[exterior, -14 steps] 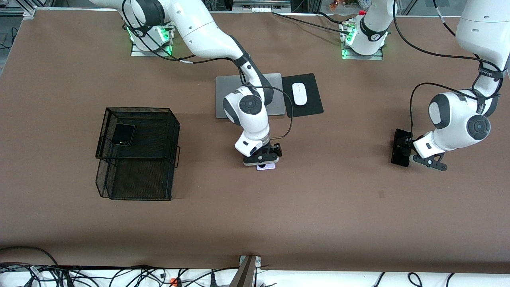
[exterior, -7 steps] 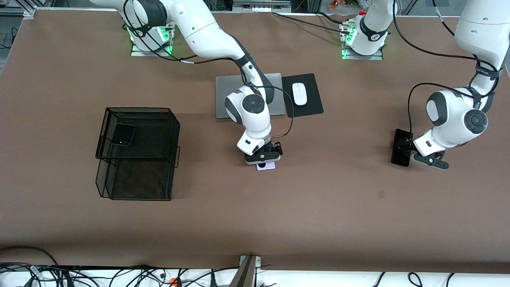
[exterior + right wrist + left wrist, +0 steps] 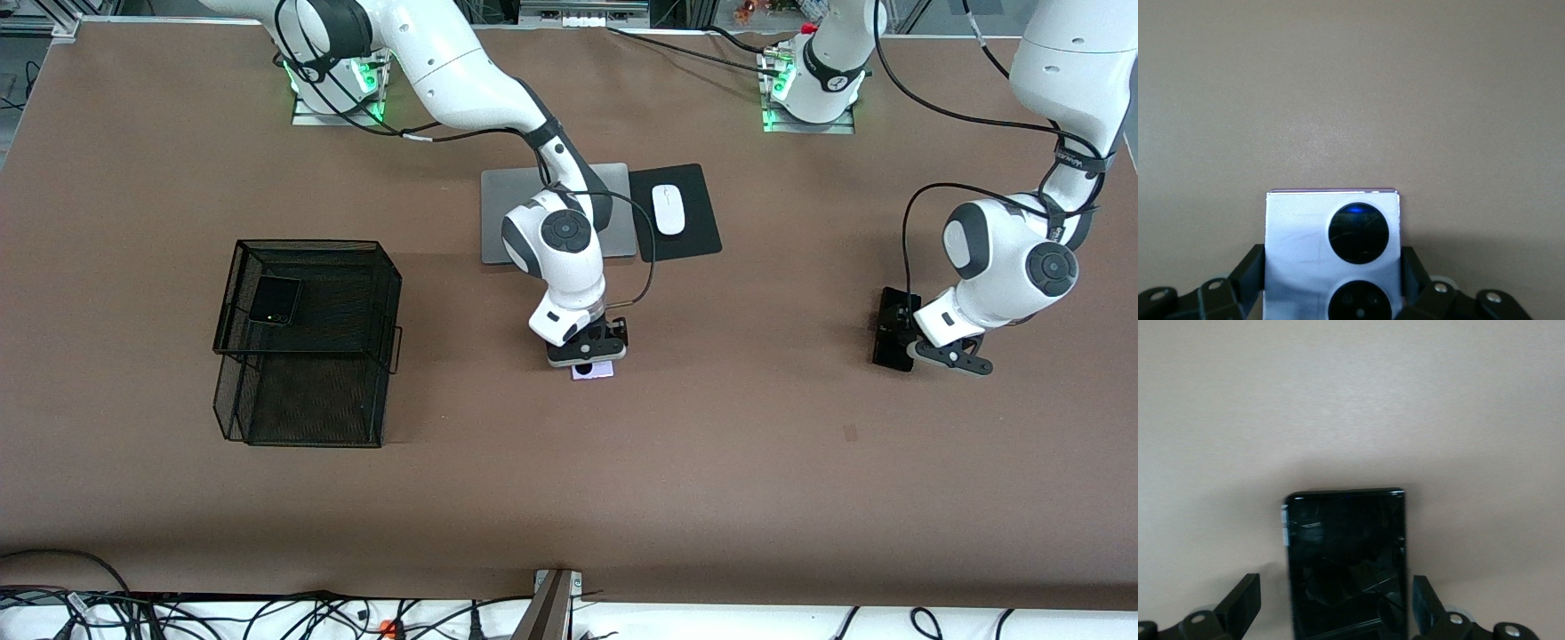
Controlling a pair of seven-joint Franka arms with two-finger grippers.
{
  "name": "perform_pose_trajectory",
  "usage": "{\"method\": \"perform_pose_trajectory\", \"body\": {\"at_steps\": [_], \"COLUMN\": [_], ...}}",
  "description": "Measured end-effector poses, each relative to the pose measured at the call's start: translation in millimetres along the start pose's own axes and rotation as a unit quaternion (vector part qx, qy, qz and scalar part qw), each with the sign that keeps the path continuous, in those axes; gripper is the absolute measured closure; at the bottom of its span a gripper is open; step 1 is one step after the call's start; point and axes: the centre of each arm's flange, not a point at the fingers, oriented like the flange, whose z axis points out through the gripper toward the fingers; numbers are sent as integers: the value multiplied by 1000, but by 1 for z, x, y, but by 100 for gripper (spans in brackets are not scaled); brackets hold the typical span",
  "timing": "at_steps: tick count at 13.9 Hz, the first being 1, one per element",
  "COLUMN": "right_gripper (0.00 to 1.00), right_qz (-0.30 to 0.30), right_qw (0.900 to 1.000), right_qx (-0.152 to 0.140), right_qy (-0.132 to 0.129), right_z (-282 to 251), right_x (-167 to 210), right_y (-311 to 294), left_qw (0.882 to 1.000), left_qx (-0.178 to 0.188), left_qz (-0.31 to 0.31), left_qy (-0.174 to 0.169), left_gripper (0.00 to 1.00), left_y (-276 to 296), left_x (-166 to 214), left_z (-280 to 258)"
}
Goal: Place phones with both arms
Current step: 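Carry the white flip phone over the mesh basket with the right gripper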
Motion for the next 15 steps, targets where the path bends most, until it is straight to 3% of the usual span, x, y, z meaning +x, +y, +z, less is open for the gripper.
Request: {"method": "perform_pose_trajectory", "body": {"at_steps": [3,5,11,15], "right_gripper": [15,15,15,15], "right_qz": [12,34,39,37], "right_qw": [999,997,989,981], "right_qx": [-49,-64,-84,-95], "right_qy": [-12,-21,-117,-167], "right_z": [-23,-75,-243,-283], "right_x": [31,64,133,135], "right_y": [27,46,175,282], "left_qw": [1000,1000,1000,1000], "left_qx": [-2,-2,1,3], "left_qz": [0,0,-2,-3], "left_qy": [-2,-1,5,8], "left_gripper": [0,0,0,0], "left_y": [3,3,3,2], "left_x": [-2,-3,-5,-7], "left_z": [3,3,6,12]}}
